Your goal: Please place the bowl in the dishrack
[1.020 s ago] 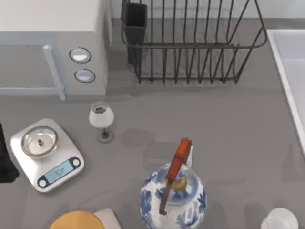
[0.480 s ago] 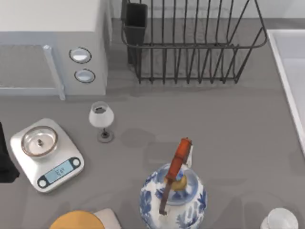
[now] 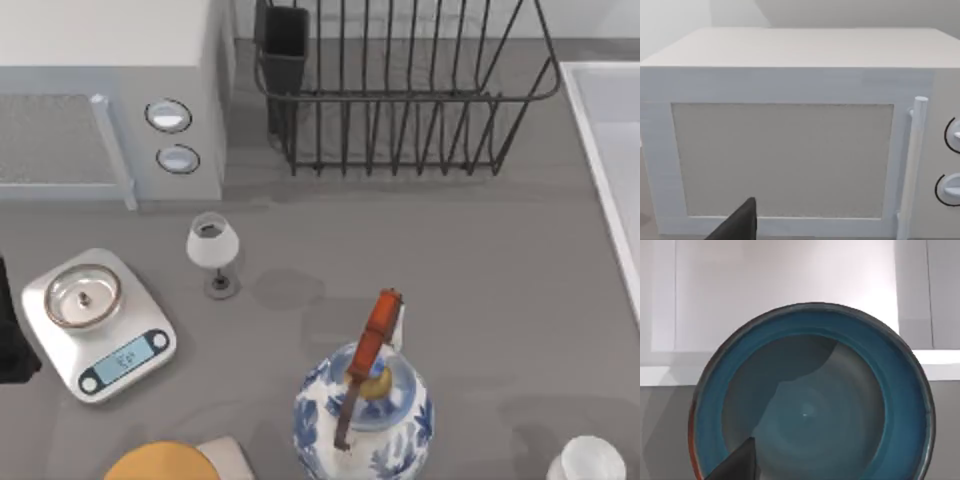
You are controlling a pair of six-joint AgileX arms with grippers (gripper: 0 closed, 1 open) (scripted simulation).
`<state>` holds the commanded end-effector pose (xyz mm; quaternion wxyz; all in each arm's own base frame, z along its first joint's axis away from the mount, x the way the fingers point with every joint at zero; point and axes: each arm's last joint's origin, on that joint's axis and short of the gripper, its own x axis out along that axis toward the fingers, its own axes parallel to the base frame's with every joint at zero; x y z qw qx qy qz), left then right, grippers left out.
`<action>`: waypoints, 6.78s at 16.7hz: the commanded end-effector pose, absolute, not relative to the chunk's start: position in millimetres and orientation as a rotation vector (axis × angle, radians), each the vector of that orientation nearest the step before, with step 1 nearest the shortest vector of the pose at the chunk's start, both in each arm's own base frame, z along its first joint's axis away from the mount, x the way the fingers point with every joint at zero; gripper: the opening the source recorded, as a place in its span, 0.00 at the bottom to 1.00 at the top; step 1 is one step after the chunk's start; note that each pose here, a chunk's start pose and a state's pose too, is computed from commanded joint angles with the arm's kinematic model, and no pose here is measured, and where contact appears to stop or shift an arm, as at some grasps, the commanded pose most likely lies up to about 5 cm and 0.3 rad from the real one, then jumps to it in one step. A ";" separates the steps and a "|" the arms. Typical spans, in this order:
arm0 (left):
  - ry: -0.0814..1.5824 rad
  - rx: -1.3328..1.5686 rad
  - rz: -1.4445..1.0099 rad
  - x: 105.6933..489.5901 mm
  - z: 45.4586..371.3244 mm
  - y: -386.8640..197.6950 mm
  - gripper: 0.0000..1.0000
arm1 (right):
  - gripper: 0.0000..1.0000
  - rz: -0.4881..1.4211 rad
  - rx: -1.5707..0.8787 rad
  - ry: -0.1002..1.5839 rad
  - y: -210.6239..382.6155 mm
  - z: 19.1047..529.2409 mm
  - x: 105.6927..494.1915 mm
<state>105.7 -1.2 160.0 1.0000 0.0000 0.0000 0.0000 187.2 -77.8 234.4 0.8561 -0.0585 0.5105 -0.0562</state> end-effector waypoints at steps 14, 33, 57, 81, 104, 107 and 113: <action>0.000 0.000 0.000 105.7 160.0 -1.2 1.00 | 1.00 -0.007 0.003 1.467 -157.2 231.7 237.1; 0.000 0.000 0.000 105.7 160.0 -1.2 1.00 | 0.77 -0.008 0.007 1.469 -158.7 132.0 247.0; 0.000 0.000 0.000 105.7 160.0 -1.2 1.00 | 0.00 -0.007 0.007 1.464 -166.7 159.2 256.8; 0.000 0.000 0.000 105.7 160.0 -1.2 1.00 | 0.00 -0.111 -0.305 1.290 -96.9 339.7 299.9; 0.000 0.000 0.000 105.7 160.0 -1.2 1.00 | 0.00 -0.009 -0.001 0.002 264.8 418.8 183.8; 0.000 0.000 0.000 105.7 160.0 -1.2 1.00 | 0.00 -0.009 -0.002 0.002 271.6 410.6 195.3; 0.000 0.000 0.000 105.7 160.0 -1.2 1.00 | 0.00 -0.005 0.013 -0.006 298.0 332.1 286.6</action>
